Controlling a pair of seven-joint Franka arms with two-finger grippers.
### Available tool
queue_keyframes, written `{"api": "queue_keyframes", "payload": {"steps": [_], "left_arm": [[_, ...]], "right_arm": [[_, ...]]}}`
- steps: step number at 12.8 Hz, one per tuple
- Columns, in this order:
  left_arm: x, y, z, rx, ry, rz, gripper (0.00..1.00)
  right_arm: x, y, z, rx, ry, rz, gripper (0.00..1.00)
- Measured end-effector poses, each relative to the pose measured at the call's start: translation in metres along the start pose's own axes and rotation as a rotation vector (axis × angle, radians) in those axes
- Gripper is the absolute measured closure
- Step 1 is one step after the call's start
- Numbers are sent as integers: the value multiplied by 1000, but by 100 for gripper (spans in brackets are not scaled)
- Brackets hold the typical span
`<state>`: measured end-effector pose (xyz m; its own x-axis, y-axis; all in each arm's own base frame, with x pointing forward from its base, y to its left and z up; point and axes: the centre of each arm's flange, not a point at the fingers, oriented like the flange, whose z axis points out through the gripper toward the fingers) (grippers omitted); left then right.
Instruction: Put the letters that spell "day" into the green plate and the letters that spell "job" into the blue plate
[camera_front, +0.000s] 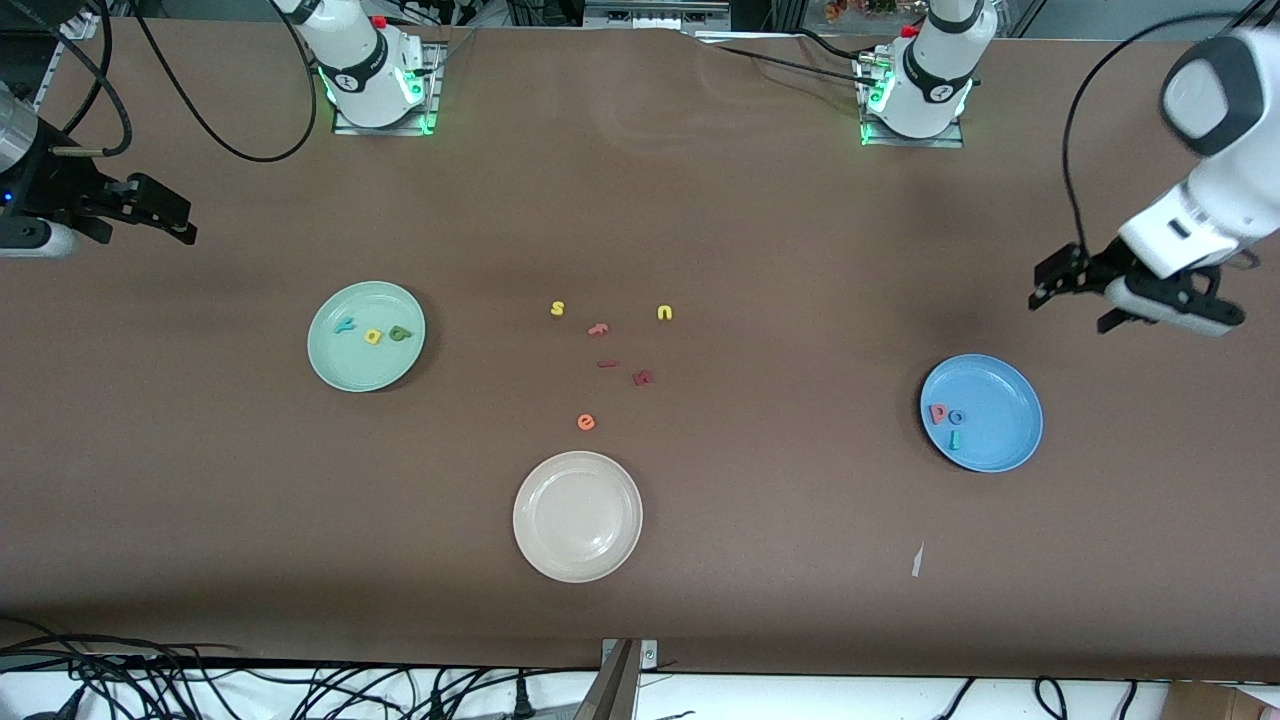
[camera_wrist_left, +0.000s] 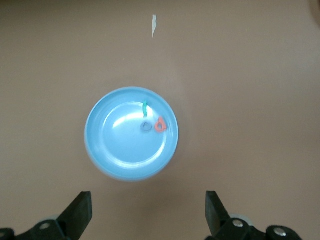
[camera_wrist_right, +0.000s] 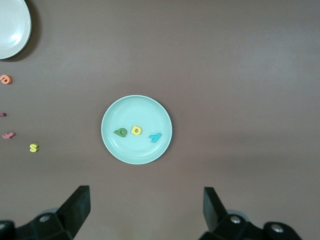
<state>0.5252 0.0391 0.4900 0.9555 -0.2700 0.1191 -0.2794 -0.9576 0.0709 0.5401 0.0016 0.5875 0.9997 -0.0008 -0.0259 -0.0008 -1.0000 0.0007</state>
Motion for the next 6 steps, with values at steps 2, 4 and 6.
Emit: {"api": "queue_keyframes", "payload": {"steps": [2, 4, 6], "left_arm": [[3, 22, -72, 32, -63, -11, 0], [7, 44, -119, 37, -94, -43, 0], [15, 66, -126, 50, -138, -137, 0]], "right_arm": [[3, -1, 5, 0, -9, -1, 0], [5, 0, 7, 0, -11, -2, 0], [7, -2, 6, 0, -8, -4, 0]]}}
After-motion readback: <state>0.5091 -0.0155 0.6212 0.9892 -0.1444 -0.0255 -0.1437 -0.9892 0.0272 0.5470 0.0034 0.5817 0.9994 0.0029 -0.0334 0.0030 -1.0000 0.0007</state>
